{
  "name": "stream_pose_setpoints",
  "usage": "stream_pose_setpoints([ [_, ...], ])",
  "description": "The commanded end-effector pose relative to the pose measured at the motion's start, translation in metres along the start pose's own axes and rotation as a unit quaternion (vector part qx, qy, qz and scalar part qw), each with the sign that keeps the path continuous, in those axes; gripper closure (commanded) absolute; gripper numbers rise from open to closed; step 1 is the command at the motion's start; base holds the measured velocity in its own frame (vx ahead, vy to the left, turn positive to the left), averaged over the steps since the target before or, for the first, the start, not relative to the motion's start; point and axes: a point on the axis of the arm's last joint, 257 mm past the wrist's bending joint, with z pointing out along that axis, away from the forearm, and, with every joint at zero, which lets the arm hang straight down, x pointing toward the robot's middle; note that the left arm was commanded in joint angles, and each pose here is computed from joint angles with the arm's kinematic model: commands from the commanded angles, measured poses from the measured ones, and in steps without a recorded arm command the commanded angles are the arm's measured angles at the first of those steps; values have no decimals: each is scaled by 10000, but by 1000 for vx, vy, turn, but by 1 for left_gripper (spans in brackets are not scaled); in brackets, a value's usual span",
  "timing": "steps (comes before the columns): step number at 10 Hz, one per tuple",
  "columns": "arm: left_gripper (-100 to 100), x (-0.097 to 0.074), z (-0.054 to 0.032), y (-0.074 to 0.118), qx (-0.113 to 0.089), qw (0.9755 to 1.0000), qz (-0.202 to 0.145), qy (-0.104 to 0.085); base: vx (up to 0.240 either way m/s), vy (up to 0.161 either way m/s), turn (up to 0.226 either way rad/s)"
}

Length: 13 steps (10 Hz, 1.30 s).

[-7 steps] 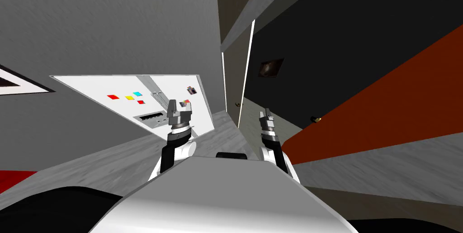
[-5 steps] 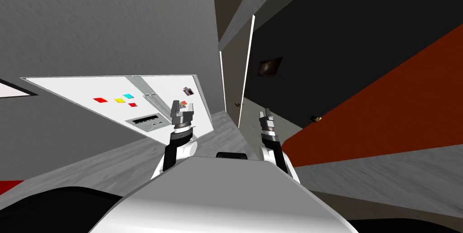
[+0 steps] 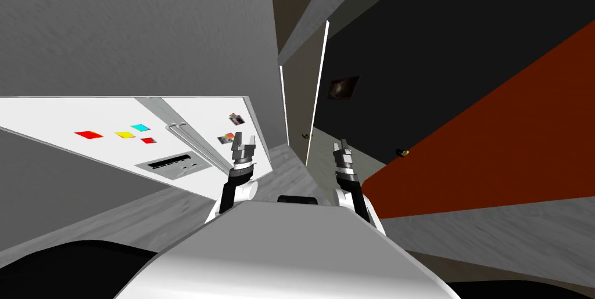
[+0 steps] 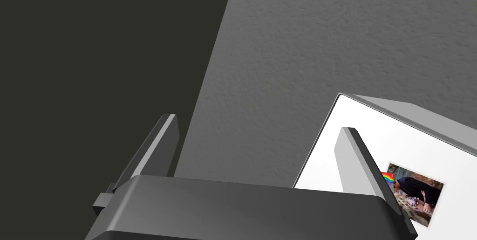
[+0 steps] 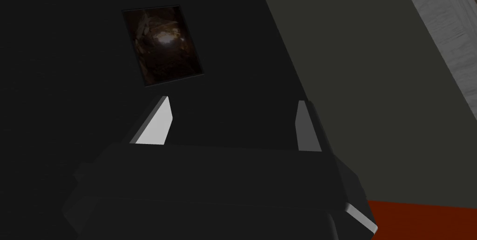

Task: Push the door open

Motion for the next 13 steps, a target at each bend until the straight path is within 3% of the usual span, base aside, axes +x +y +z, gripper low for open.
stream_pose_setpoints([
  [1, -100, 57, -32, 151, -110, 9999, -72, 54, 97, 42, -104],
  [8, -100, 373, -230, 732, -619, 9968, -375, 326, 93, 44, -95],
  [13, -100, 671, -450, 1179, -1048, 9909, -607, 580, 83, 54, -114],
])
